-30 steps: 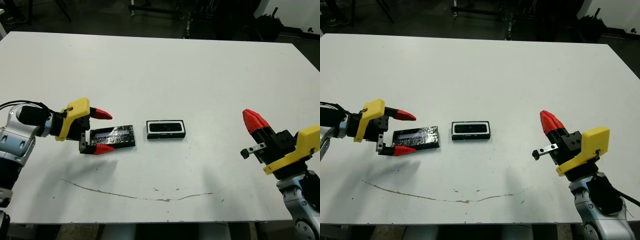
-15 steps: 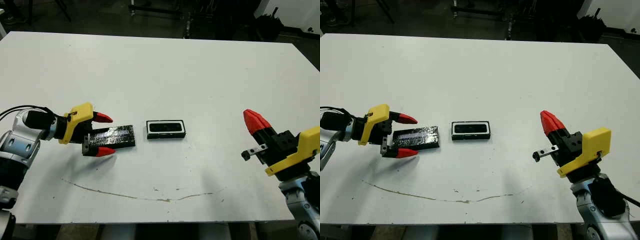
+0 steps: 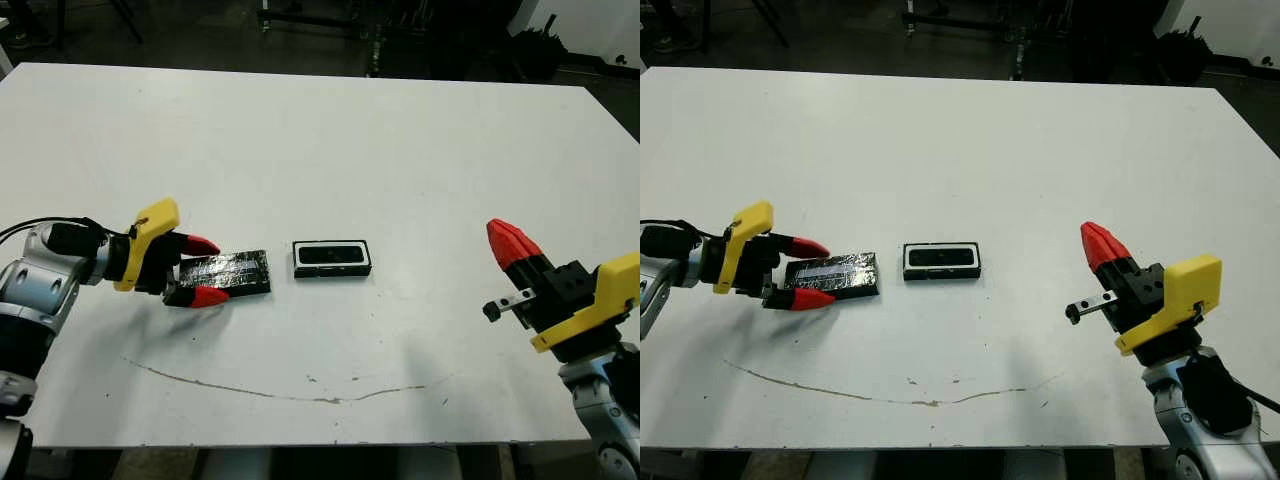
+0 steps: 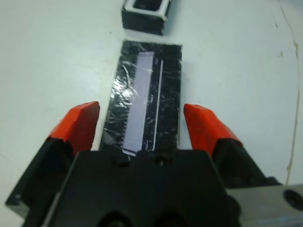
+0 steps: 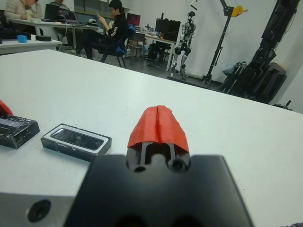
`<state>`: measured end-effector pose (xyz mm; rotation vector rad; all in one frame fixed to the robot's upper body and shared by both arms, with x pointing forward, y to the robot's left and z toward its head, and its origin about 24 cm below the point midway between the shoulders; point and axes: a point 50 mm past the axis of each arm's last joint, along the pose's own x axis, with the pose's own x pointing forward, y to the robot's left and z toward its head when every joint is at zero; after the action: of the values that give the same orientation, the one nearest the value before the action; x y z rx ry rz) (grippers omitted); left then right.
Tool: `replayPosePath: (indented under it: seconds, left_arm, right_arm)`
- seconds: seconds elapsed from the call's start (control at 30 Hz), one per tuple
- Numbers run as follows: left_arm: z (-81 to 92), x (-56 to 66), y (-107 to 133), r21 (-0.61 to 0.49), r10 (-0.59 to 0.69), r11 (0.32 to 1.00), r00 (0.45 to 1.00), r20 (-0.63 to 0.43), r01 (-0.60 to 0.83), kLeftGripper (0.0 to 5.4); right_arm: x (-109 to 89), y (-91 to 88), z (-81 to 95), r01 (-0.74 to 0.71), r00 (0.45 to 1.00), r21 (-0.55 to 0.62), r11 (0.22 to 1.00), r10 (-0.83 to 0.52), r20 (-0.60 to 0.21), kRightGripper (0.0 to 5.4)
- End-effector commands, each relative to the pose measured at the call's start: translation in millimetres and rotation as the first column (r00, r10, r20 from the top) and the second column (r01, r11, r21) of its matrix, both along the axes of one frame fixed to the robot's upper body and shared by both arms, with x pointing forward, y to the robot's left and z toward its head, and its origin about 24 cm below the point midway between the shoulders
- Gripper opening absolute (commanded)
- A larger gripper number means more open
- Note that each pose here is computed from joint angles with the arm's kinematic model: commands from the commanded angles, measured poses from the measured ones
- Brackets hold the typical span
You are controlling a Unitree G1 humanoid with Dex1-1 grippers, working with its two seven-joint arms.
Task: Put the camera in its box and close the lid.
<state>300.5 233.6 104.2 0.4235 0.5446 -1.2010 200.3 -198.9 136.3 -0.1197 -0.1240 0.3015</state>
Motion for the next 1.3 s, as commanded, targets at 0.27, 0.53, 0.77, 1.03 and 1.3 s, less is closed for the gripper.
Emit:
replayPosePath:
  seconds: [0.27, 0.53, 0.77, 1.03, 1.3]
  left_arm:
    - [6.3, 2.1, 1.1, 0.076, -0.095, 0.993, 0.995, 0.025, 0.092, 3.15]
    - [5.0, 1.9, 0.5, 0.046, -0.056, 0.997, 0.997, 0.060, 0.054, 3.15]
    - [5.3, 2.9, -1.9, -0.130, 0.099, 0.988, 0.981, 0.164, -0.078, 3.15]
    - [8.5, 15.3, -13.3, -0.289, 0.119, 0.954, 0.984, 0.134, -0.076, 3.15]
    - [-2.2, 35.5, -36.7, -0.267, 0.057, 0.963, 0.996, 0.062, -0.038, 3.15]
  right_arm:
    - [0.0, -3.8, 1.1, 0.017, 1.000, -0.014, 1.000, -0.017, -0.023, 0.00]
    - [-0.5, -4.2, 2.9, 0.018, 1.000, -0.018, 1.000, -0.019, -0.018, 0.00]
    - [-1.7, -2.4, 2.0, 0.023, 0.999, -0.019, 1.000, -0.024, -0.027, 0.00]
    - [-1.4, -0.1, 0.6, 0.018, 0.999, -0.011, 1.000, -0.018, -0.029, 0.00]
    - [-2.2, 1.9, 0.2, 0.009, 1.000, -0.009, 1.000, -0.010, -0.024, 0.00]
